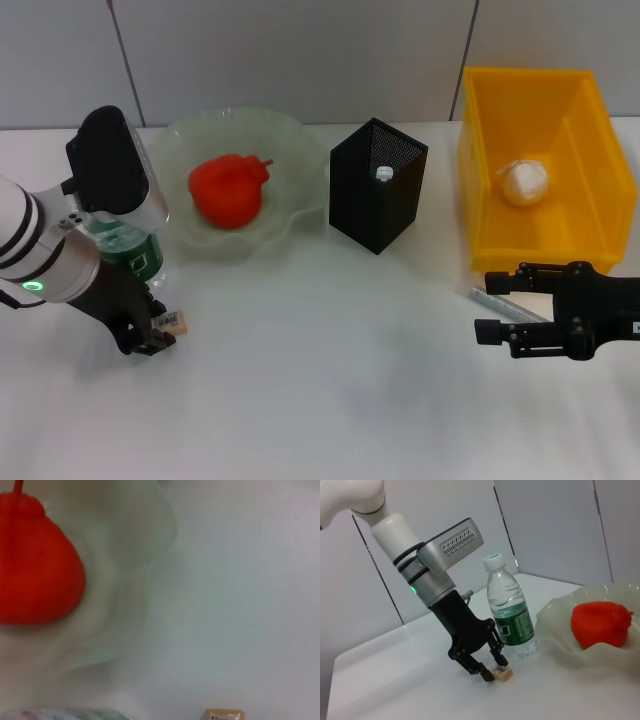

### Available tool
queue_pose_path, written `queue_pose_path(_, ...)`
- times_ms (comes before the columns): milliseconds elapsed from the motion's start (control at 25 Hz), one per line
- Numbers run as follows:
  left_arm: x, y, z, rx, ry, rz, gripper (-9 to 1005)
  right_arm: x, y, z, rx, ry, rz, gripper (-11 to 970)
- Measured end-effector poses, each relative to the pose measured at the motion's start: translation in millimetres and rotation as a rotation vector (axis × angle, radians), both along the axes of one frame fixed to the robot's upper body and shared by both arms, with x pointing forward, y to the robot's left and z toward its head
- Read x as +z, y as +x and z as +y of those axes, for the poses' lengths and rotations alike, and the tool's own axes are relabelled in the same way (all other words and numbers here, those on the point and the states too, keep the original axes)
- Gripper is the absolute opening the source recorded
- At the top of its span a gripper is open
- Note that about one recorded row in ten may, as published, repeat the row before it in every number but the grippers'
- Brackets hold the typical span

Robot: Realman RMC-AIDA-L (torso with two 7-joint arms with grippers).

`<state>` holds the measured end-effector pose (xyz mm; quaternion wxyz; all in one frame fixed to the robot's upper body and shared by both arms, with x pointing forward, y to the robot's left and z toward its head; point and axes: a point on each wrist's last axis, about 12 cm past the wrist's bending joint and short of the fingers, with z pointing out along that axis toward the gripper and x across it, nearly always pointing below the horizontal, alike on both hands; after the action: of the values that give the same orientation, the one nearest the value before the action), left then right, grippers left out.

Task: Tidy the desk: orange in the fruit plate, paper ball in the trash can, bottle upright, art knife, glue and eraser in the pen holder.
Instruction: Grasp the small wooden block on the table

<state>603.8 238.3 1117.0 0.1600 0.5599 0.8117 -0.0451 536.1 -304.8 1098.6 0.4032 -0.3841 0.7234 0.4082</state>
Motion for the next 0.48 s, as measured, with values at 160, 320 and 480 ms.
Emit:
queue_pose_path(160,-0.2,0.7,-0.6,-0.002,0.002,0.001,402,0.0,0.0,0.0,0.000,0.000,0.000,783)
queue_pose_path(320,-0.1,1.0,-0.7,-0.003,0.004,-0.002,403,-0.4,-0.4,-0.3,-0.001,0.000,0.001,784)
queue_pose_path(480,-0.6,1.1,-2.1,-0.011,0.011,-0.005,296,-0.6,-0.5,-0.3,-0.002,0.001,0.002,784)
